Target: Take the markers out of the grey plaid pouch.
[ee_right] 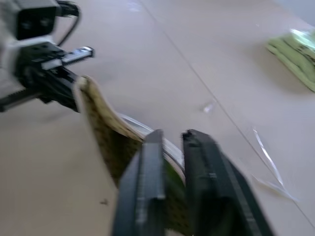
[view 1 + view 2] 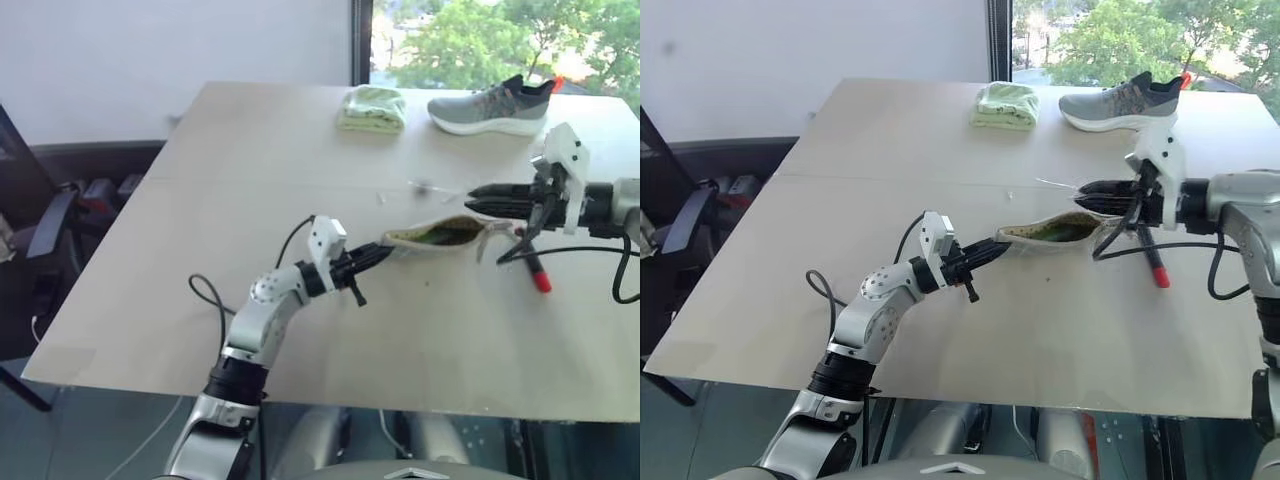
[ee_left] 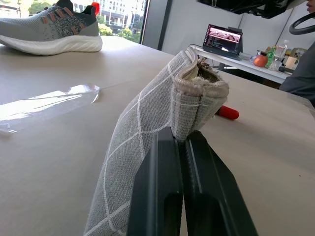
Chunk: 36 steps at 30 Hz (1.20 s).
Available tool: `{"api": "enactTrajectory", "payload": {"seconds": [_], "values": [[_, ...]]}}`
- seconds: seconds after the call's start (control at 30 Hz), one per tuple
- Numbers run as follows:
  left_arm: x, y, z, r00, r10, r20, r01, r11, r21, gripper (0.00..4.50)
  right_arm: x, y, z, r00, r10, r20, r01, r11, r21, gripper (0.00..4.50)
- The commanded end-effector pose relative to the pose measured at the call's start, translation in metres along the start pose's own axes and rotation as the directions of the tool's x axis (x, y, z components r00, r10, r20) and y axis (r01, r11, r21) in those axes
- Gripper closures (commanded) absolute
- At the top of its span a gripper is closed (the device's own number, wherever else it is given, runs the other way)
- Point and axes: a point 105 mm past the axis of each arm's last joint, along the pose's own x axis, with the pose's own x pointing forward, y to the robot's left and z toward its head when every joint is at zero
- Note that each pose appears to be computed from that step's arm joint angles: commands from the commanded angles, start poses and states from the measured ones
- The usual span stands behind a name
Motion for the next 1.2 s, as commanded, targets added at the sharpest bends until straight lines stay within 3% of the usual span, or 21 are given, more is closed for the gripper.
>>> {"api": "enactTrajectory", "payload": {"seconds": [0.03,0.17,0.3,0.43,0.53,0.63,0.87,1.0,1.2], "values": [[0.005,-0.006,0.016,0.998,-0.031,0.051,0.029,0.999,0.035,4.50,0.006,0.012,0.001,0.997,0.073,0.001,-0.073,0.997,-0.016,4.45],[0.006,-0.009,0.016,0.998,-0.041,0.057,0.039,0.999,0.031,4.50,0.022,0.017,-0.019,0.988,0.116,-0.097,-0.121,0.992,-0.043,4.45],[0.010,-0.018,0.023,0.994,-0.074,0.085,0.074,0.997,-0.002,4.50,0.037,-0.003,-0.037,0.979,0.010,-0.205,-0.041,0.988,-0.149,4.45],[0.012,-0.033,0.037,0.984,-0.135,0.120,0.142,0.989,-0.048,4.50,0.040,-0.007,-0.046,0.956,0.029,-0.293,-0.100,0.967,-0.233,4.45],[0.012,-0.043,0.045,0.974,-0.176,0.140,0.189,0.978,-0.088,4.50,0.037,-0.007,-0.051,0.927,0.040,-0.373,-0.166,0.936,-0.312,3.35],[0.011,-0.047,0.050,0.968,-0.196,0.155,0.217,0.967,-0.134,4.50,0.031,-0.006,-0.051,0.888,0.038,-0.459,-0.234,0.896,-0.379,1.90],[-0.006,-0.066,0.043,0.942,-0.309,0.128,0.334,0.893,-0.301,4.50,0.022,0.014,-0.035,0.817,0.077,-0.571,-0.374,0.825,-0.423,1.90],[-0.007,-0.062,0.032,0.951,-0.294,0.098,0.310,0.889,-0.337,4.50,0.026,0.029,-0.051,0.754,0.115,-0.647,-0.452,0.806,-0.383,1.90],[-0.007,-0.057,0.025,0.958,-0.277,0.080,0.287,0.893,-0.347,4.50,0.043,0.025,-0.071,0.731,0.090,-0.677,-0.463,0.794,-0.395,1.90]]}}
